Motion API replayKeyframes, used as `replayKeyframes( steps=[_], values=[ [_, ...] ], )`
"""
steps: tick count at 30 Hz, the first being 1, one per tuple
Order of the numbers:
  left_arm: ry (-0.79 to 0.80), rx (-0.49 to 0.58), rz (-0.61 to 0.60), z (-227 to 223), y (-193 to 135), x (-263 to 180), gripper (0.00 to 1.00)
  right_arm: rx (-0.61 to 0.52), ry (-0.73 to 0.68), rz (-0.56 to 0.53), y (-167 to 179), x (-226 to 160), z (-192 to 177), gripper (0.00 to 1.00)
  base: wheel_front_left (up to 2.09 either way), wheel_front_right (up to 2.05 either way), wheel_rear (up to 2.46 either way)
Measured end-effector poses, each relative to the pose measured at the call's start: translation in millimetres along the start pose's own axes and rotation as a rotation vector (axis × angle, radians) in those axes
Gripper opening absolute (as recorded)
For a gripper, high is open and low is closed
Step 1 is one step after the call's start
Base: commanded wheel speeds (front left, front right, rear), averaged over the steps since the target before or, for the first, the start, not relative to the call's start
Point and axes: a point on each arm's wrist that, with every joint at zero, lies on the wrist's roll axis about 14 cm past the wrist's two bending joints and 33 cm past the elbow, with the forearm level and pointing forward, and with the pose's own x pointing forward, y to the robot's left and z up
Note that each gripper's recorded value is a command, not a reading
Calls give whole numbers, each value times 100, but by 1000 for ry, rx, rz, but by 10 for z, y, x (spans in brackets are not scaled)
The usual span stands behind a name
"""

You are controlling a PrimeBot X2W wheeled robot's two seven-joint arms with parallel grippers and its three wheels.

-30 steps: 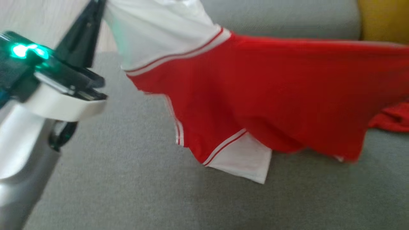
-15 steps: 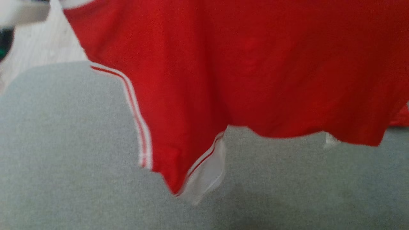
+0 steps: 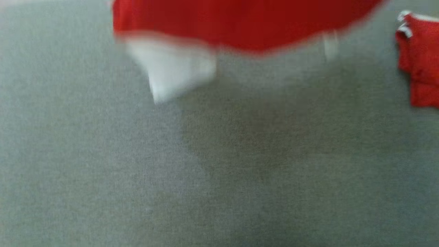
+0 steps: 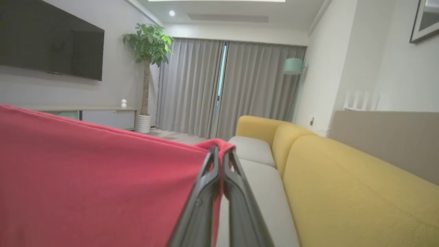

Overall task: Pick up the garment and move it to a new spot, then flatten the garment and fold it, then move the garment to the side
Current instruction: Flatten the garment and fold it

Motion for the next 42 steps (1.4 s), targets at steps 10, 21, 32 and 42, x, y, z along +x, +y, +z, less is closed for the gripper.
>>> replayKeyframes(
  steps=[10, 21, 32, 42],
  values=[
    [-109, -80, -12, -213, -214, 134, 0, -27, 67, -18, -61, 423, -928, 0, 0, 0, 0],
    [181, -265, -92, -1369, -1028, -897, 0, 61, 300, 31, 320, 96, -2292, 0, 0, 0, 0],
    [402, -475, -96, -1136, -1689, -2538, 0, 201, 454, -13, 367, -1338, -2319, 0, 0, 0, 0],
    [506, -561, -68, -755, -2076, -3365, 0, 268, 500, -83, 371, -2464, -2115, 0, 0, 0, 0]
  ],
)
